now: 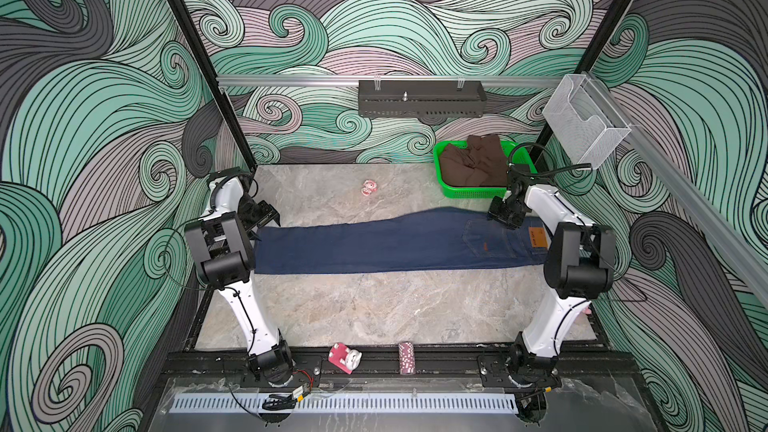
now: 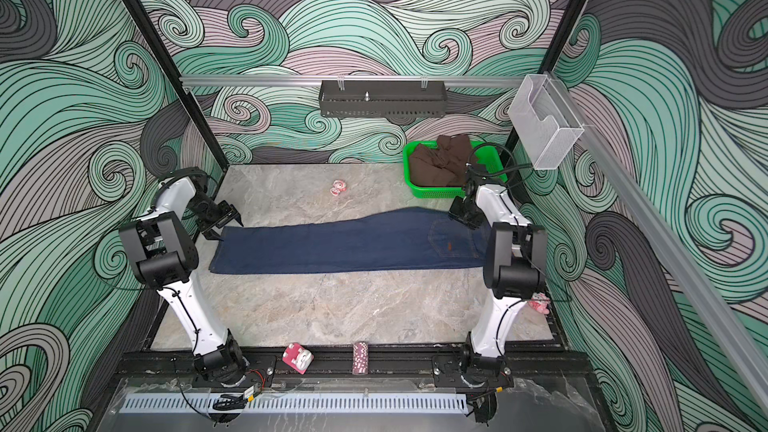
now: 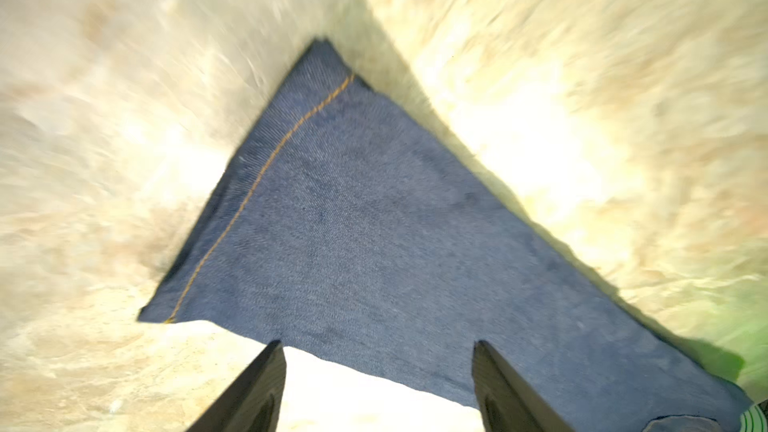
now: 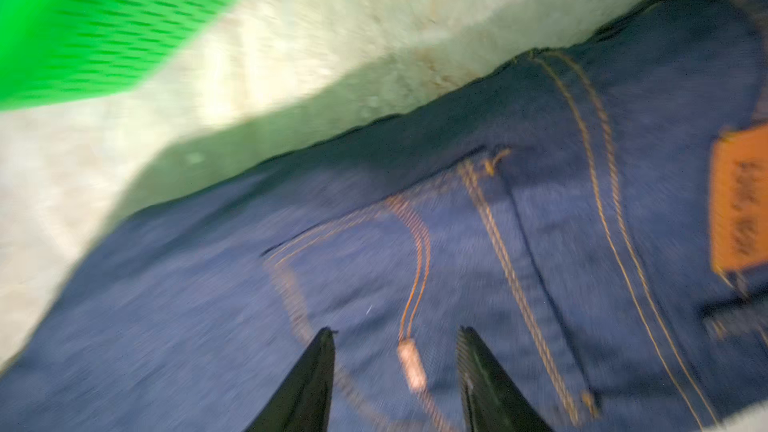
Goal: Fold and stack the trousers
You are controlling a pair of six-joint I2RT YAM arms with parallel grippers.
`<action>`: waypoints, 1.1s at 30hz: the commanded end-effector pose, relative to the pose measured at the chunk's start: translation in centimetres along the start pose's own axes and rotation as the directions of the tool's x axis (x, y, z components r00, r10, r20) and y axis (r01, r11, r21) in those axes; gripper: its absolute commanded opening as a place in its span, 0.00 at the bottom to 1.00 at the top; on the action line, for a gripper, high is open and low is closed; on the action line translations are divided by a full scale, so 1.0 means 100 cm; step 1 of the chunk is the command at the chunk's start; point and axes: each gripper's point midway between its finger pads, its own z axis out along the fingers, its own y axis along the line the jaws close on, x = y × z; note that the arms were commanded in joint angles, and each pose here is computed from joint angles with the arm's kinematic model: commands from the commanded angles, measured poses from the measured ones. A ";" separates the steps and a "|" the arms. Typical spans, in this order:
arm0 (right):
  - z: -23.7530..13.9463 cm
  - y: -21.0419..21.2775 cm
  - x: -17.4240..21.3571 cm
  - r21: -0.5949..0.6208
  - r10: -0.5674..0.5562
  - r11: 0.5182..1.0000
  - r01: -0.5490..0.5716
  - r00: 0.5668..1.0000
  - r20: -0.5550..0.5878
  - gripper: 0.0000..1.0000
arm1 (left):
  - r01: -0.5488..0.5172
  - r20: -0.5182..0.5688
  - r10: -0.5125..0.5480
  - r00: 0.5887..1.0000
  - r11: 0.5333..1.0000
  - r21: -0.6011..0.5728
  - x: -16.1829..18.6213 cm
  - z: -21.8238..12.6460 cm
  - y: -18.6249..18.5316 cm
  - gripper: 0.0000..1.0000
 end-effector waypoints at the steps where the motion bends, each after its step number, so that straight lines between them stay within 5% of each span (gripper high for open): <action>1: -0.015 0.030 0.032 -0.053 -0.013 0.999 0.011 0.999 -0.036 0.50 | -0.011 0.128 0.011 0.992 1.000 -0.004 -0.025 -0.021 0.005 0.74; 9: 0.005 0.109 0.113 -0.207 -0.112 0.975 0.080 0.982 -0.149 0.49 | -0.039 0.208 0.063 0.976 0.992 -0.119 -0.046 -0.021 0.034 0.74; 16: 0.037 0.140 0.177 -0.221 -0.214 0.963 0.154 0.936 -0.278 0.48 | -0.107 0.218 0.150 0.964 0.975 -0.194 -0.048 -0.009 0.063 0.71; 22: 0.056 0.143 0.190 -0.201 -0.238 0.963 0.179 0.915 -0.327 0.48 | -0.164 0.109 0.189 0.976 0.965 -0.207 -0.043 0.016 0.074 0.71; 33: 0.063 0.141 0.191 -0.165 -0.242 0.967 0.194 0.904 -0.352 0.47 | -0.239 -0.046 0.237 0.970 0.971 -0.034 -0.024 0.065 0.056 0.57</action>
